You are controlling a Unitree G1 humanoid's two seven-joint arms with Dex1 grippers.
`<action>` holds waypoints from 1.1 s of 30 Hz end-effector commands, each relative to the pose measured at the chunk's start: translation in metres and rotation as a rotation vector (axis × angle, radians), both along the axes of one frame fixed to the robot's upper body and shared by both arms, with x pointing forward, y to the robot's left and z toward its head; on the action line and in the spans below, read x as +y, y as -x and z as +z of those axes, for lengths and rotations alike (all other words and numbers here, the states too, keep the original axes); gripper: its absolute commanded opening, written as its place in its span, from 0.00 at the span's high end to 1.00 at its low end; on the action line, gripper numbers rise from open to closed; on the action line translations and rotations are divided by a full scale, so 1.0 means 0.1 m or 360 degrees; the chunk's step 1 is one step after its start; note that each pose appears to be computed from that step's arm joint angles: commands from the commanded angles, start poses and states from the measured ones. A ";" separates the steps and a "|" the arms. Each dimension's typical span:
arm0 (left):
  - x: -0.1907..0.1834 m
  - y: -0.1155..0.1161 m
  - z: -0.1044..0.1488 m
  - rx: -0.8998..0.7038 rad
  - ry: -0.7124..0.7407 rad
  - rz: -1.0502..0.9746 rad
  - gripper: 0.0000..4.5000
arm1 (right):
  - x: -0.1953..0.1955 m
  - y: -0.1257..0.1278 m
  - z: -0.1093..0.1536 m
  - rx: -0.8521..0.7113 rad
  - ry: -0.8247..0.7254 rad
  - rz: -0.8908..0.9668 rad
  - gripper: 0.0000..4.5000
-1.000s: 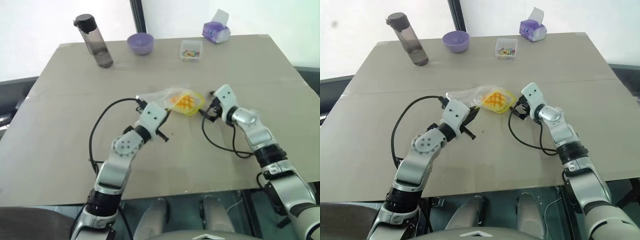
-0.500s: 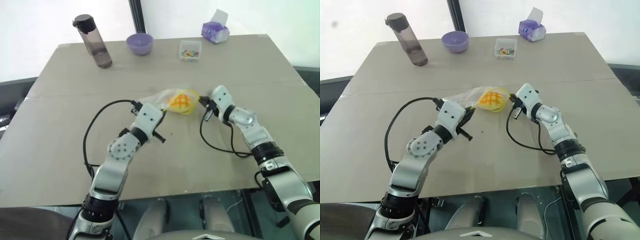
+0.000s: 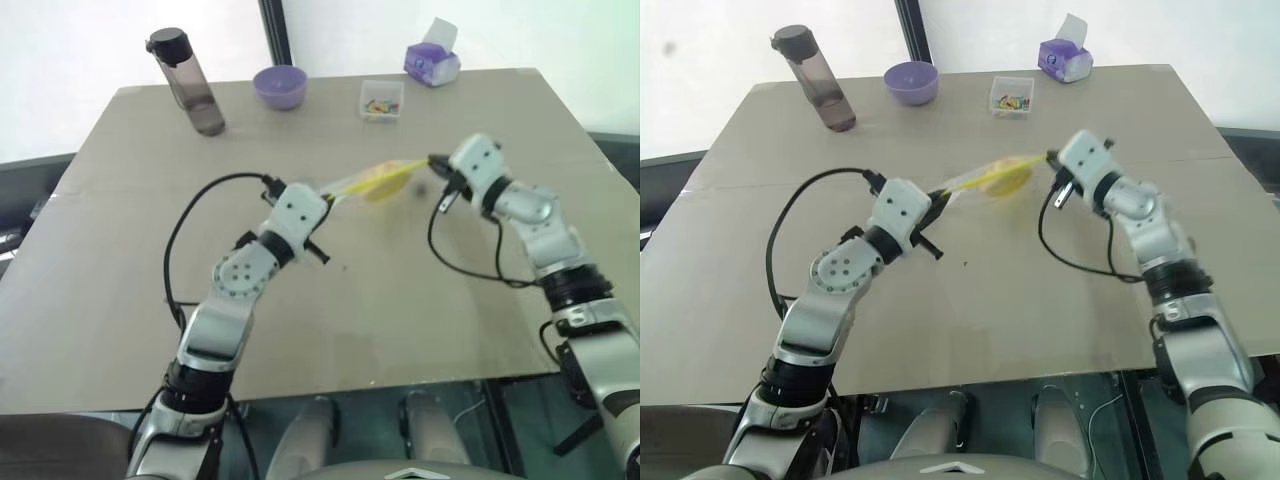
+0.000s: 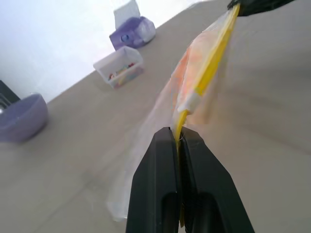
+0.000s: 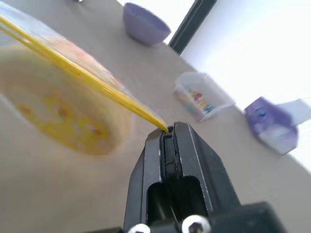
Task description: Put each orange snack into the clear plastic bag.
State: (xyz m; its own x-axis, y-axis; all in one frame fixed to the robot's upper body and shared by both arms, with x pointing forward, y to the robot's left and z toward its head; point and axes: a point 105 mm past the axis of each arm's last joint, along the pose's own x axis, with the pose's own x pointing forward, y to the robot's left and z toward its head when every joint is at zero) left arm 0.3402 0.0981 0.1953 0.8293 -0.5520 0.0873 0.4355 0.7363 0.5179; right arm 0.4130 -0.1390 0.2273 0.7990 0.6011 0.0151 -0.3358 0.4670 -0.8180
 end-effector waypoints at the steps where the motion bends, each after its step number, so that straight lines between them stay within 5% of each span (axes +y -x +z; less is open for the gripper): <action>1: 0.15 -0.05 0.17 -0.0099 0.0008 0.0059 1.00 | -0.25 0.08 0.32 -0.0070 -0.0036 -0.0090 0.99; 4: 0.11 -0.06 0.13 -0.0090 -0.0008 0.0034 1.00 | -0.25 0.17 0.26 -0.0003 0.0057 -0.0059 0.99; 11: 0.12 -0.07 0.10 -0.0088 -0.0039 0.0012 1.00 | -0.17 0.45 0.09 0.0221 0.0247 0.0064 0.26; 23: 0.12 -0.04 0.18 -0.0213 -0.0288 -0.0083 1.00 | 0.93 0.87 0.28 0.0228 0.0221 0.0675 0.26; 33: 0.06 0.11 0.30 -0.0489 -0.0740 -0.0186 1.00 | 1.26 0.88 0.32 0.0097 0.0304 0.0845 0.26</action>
State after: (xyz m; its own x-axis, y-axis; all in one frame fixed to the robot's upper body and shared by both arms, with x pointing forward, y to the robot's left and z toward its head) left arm 0.3390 0.1121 0.2069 0.7656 -0.6432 -0.0080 0.3443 0.3992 0.8497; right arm 0.3296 -0.0200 0.2446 0.4004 0.8917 -0.2110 -0.5873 0.0730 -0.8061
